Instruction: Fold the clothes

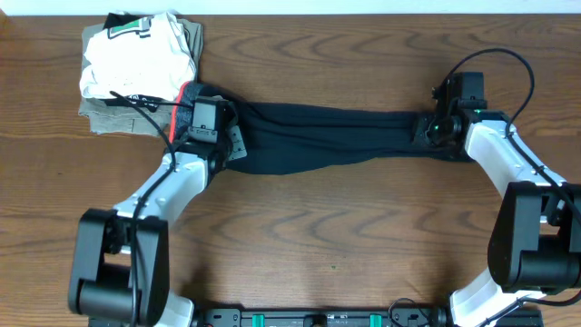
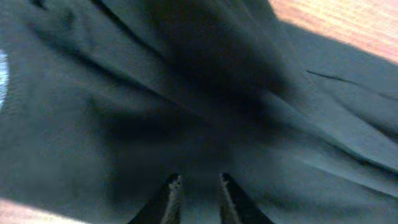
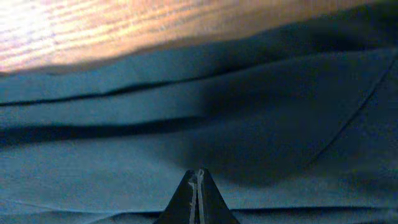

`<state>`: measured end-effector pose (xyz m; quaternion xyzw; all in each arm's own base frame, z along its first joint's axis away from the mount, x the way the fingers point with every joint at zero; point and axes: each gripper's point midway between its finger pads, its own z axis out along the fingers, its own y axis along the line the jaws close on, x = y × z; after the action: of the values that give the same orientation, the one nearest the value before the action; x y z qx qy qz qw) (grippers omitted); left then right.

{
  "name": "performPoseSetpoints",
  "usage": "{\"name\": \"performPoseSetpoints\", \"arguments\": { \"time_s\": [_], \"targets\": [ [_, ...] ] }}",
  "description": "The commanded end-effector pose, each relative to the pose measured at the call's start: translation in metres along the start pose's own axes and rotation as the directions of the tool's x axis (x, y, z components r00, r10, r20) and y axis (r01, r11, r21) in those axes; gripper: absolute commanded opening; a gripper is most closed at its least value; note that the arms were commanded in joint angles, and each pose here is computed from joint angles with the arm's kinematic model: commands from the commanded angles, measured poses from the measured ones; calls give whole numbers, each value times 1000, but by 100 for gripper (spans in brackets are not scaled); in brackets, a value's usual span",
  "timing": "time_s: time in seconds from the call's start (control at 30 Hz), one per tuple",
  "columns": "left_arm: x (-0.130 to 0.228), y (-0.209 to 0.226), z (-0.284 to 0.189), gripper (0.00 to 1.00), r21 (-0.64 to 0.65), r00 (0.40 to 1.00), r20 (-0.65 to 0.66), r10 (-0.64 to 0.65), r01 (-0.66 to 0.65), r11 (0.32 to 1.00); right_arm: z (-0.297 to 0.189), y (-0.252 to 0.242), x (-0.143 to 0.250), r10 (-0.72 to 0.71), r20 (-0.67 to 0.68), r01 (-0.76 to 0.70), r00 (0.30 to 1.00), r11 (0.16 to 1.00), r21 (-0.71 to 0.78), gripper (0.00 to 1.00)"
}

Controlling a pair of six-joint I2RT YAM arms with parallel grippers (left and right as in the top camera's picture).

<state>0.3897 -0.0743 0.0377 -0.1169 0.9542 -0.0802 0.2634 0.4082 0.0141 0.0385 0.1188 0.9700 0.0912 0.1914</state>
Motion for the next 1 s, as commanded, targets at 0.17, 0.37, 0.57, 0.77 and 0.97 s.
{"name": "performPoseSetpoints", "arguments": {
  "time_s": [0.17,0.37,0.57,0.77,0.97],
  "targets": [
    [3,4,20,8,-25,1000,-17,3,-4,1000,5,-3,-3,-13,2,13,1000,1000,25,1],
    [18,11,24,6,-53,997,-79,3,-7,999,16,-12,7,-4,-39,6,999,998,63,1],
    [38,20,21,6,-90,987,-160,-1,-14,996,22,-25,16,8,-76,0,997,994,112,1],
    [52,27,18,6,-115,977,-215,-5,-20,993,21,-42,19,29,-88,-14,996,985,170,1],
    [64,32,14,6,-138,964,-265,-11,-26,990,19,-55,23,57,-105,-34,993,979,202,1]
  ]
}}
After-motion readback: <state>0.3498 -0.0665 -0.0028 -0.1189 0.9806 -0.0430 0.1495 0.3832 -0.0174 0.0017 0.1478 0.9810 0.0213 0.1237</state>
